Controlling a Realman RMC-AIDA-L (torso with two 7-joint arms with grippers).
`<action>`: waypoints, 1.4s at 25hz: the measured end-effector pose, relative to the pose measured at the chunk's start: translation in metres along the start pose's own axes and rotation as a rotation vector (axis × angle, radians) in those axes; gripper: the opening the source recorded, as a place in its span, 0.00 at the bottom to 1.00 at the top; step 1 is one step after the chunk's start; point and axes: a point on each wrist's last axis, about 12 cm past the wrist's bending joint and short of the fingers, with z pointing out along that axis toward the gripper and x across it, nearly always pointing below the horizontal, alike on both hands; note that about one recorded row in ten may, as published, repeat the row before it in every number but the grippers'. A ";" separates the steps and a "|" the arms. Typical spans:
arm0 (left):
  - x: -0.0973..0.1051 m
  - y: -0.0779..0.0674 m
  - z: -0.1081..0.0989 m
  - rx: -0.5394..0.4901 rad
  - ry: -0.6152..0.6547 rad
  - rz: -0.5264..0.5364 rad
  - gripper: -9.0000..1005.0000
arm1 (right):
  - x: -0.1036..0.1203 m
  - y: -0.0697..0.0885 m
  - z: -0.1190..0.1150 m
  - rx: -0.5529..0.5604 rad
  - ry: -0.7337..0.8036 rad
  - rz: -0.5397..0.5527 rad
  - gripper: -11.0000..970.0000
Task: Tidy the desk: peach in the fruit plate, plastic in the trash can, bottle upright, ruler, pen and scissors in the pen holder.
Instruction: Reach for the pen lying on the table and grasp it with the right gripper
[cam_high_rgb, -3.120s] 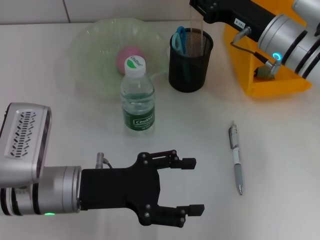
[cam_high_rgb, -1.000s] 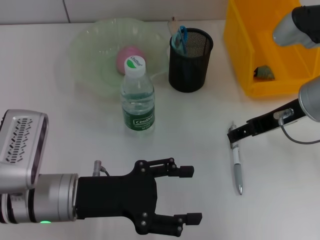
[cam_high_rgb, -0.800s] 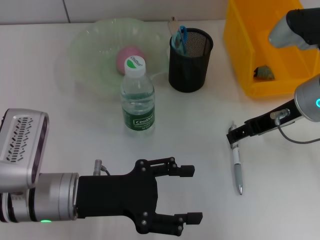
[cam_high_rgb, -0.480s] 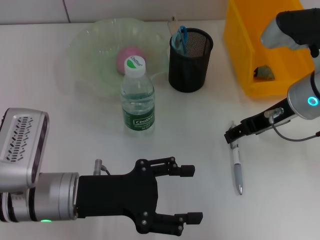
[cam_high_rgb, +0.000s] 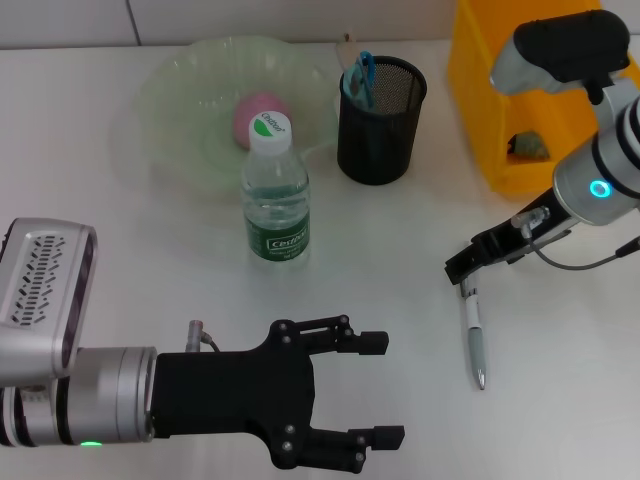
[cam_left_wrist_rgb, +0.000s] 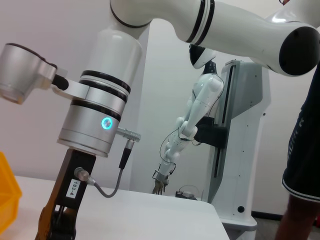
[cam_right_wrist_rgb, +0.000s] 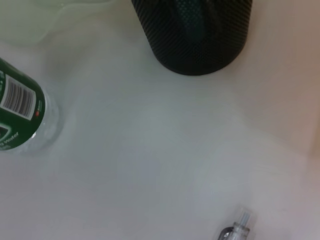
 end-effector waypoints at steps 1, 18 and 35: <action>0.000 0.000 0.000 0.000 0.000 0.000 0.81 | -0.001 0.001 0.000 0.001 0.004 -0.004 0.85; 0.001 -0.001 0.000 -0.002 0.000 0.003 0.81 | -0.006 0.005 0.001 0.032 0.019 -0.041 0.83; 0.001 -0.001 -0.001 -0.003 0.000 0.001 0.81 | -0.009 0.007 0.007 0.025 0.037 -0.039 0.56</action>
